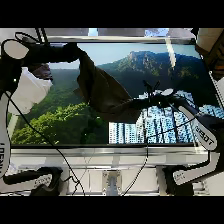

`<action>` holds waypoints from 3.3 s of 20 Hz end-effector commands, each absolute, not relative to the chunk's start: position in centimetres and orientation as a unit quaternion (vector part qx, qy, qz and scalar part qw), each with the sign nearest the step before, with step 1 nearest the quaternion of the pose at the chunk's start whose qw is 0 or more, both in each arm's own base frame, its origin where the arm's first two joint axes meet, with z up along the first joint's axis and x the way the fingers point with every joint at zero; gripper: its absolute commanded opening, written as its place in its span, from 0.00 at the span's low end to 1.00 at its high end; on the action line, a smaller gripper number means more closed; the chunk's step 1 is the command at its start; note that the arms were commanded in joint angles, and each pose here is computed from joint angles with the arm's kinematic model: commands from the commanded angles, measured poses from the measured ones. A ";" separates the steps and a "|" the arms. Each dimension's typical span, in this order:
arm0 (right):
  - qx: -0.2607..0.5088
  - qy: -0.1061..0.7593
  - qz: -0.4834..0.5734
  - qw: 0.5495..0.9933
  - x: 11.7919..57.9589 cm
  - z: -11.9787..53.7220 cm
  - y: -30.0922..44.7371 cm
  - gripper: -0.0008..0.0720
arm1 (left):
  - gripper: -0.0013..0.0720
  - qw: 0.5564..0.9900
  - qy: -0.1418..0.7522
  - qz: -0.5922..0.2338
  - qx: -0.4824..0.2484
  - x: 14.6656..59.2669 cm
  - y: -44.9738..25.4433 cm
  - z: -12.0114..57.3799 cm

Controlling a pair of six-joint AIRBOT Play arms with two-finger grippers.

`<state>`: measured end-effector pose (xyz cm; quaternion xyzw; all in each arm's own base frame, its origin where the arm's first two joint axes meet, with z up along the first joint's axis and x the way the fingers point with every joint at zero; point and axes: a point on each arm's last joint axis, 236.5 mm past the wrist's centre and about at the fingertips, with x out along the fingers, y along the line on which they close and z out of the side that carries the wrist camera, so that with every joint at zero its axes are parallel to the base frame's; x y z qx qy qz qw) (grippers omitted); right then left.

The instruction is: Fold the shirts.

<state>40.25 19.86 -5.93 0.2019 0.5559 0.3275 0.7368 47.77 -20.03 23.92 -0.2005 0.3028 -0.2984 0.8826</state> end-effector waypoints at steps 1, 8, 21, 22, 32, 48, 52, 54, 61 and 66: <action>0.114 0.512 0.315 0.791 43.7 -0.6 17.7 0.04 | 0.04 0.893 0.276 -0.295 -0.197 48.5 -19.7 25.0; 0.075 0.600 0.273 0.748 38.5 2.9 11.6 0.07 | 0.04 0.896 0.224 -0.339 -0.178 46.6 -20.7 31.4; 0.165 0.641 0.304 0.685 36.8 -10.0 19.0 0.48 | 0.04 0.882 0.261 -0.357 -0.165 45.2 -21.3 29.9; 0.170 0.644 0.306 0.680 36.6 -10.2 19.2 0.48 | 0.04 0.882 0.260 -0.357 -0.164 45.2 -21.3 29.9; 0.191 0.661 0.338 0.642 34.8 -12.3 23.0 0.48 | 0.04 0.882 0.260 -0.357 -0.164 45.2 -21.4 29.9; 0.139 0.544 0.407 0.721 42.1 -2.4 24.4 0.04 | 0.04 0.879 0.268 -0.361 -0.159 44.8 -21.5 29.6; 0.114 0.468 0.395 0.782 45.0 5.2 21.2 0.04 | 0.04 0.884 0.255 -0.364 -0.148 44.7 -21.4 30.2; 0.091 0.423 0.371 0.822 45.5 10.0 17.9 0.03 | 0.04 0.896 0.217 -0.364 -0.136 44.4 -21.0 32.4; 0.051 0.463 0.274 0.842 37.0 17.1 7.7 0.04 | 0.03 0.940 0.072 -0.315 -0.112 38.3 -17.2 43.4; 0.126 0.446 0.286 0.839 39.7 11.8 10.8 0.55 | 0.03 0.919 0.180 -0.333 -0.111 36.6 -18.3 38.8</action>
